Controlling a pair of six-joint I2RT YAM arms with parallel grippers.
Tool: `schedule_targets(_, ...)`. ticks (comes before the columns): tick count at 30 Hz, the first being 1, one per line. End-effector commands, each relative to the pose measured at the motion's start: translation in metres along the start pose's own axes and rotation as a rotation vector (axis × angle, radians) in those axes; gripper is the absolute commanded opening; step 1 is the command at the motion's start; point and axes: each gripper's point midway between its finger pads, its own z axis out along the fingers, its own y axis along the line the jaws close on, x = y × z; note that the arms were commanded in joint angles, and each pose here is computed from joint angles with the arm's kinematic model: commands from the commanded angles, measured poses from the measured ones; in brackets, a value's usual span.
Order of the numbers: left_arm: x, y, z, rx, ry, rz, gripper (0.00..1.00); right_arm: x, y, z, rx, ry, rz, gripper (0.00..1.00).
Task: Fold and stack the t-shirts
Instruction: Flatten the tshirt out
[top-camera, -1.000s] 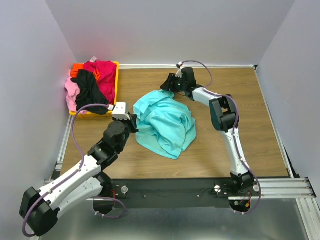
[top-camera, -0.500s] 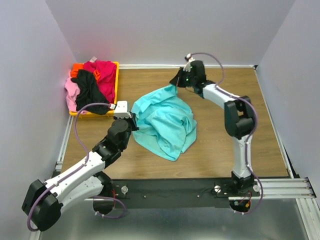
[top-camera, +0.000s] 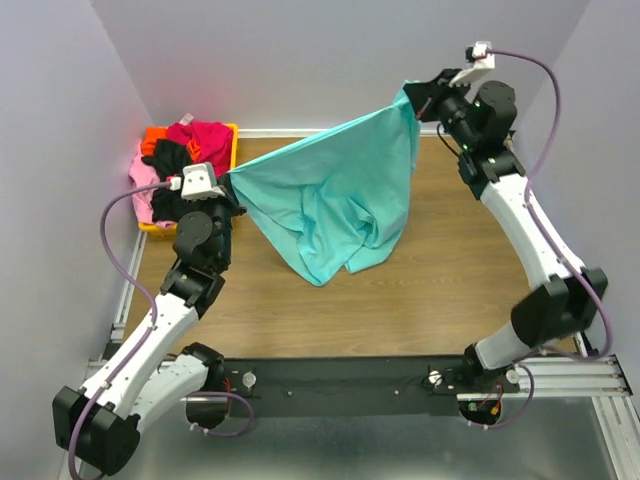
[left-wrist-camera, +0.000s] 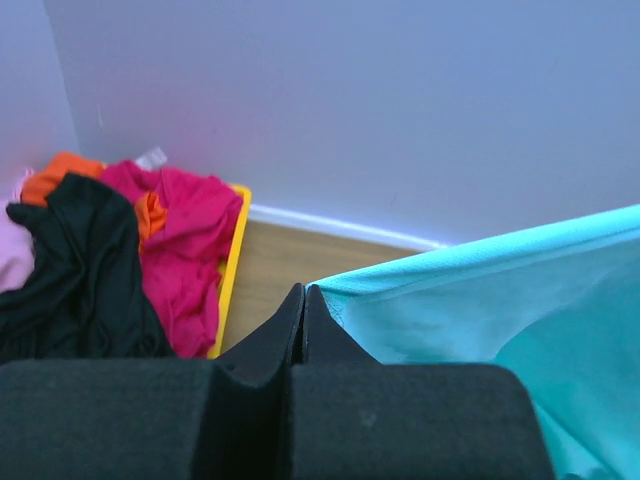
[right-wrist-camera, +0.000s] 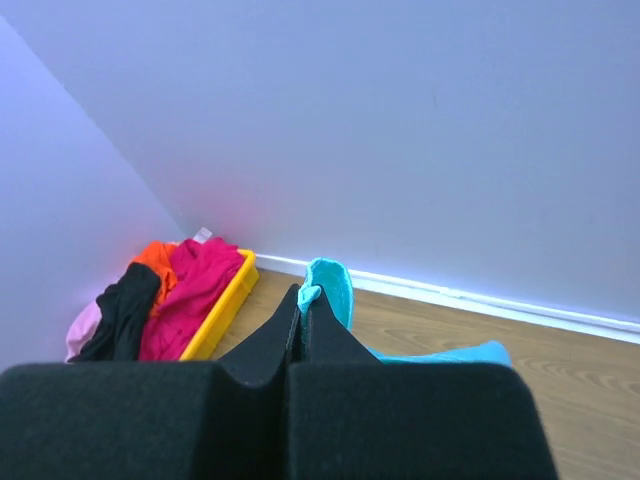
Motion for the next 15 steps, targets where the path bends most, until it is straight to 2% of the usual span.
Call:
schedule_targets(1,-0.035,0.003,-0.002,0.007,-0.101,0.005,0.00,-0.022,0.003,-0.043,0.062,-0.053,-0.060,0.01)
schedule_targets(5,-0.009,0.002,0.000,0.027,-0.050,0.018,0.00,0.007,0.006,-0.082,0.055,-0.006,-0.030,0.01)
schedule_targets(6,0.004,0.003,0.001,0.025,-0.021,0.029,0.00,0.037,0.002,-0.092,0.062,0.051,0.009,0.01)
schedule_targets(9,0.024,0.009,0.000,0.003,0.024,0.029,0.00,0.068,0.015,-0.118,0.001,0.097,0.085,0.01)
schedule_targets(11,0.031,0.012,0.000,-0.010,0.041,0.029,0.00,0.116,0.014,-0.135,-0.011,0.179,0.130,0.02)
schedule_targets(13,0.039,0.011,-0.001,-0.002,0.057,0.018,0.00,0.145,0.001,-0.142,0.046,0.222,0.162,0.26)
schedule_targets(15,0.044,0.005,0.000,0.030,0.065,0.004,0.00,0.155,-0.005,-0.143,0.074,0.237,0.175,0.53)
